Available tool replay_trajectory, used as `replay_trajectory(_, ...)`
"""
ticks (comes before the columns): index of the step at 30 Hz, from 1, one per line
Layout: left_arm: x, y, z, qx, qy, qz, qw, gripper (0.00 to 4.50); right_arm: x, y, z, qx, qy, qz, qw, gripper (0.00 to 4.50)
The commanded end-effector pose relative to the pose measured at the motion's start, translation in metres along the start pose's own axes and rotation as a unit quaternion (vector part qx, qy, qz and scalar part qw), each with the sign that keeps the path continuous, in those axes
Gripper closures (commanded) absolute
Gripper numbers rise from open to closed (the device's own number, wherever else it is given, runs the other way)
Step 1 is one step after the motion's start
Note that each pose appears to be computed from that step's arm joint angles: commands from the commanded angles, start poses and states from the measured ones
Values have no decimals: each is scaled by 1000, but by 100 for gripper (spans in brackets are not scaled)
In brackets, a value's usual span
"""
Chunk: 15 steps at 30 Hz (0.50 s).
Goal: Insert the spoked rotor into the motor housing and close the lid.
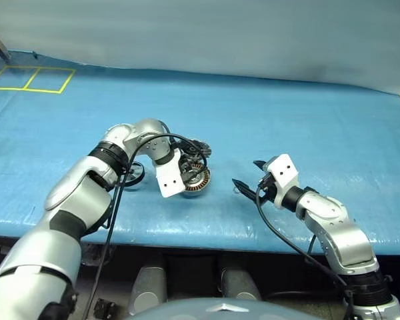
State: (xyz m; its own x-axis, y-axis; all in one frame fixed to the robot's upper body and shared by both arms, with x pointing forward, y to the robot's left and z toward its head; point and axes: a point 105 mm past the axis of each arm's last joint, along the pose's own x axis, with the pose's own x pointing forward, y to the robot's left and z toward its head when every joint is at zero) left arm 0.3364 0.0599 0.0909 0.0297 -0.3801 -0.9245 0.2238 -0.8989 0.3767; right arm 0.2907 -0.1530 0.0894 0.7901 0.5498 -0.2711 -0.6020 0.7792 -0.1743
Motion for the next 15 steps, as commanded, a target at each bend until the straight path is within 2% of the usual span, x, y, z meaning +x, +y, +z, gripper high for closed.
replay_trajectory(1,-12,14,0,33,8,12,999,151,-5,-5,13,-17,-25,-15,999,0)
replay_trajectory(6,-15,19,1,40,7,37,998,2,-4,-5,13,-15,-27,-15,999,0)
replay_trajectory(15,-28,19,5,9,-15,69,997,2,-3,-5,14,-14,-29,-10,999,0)
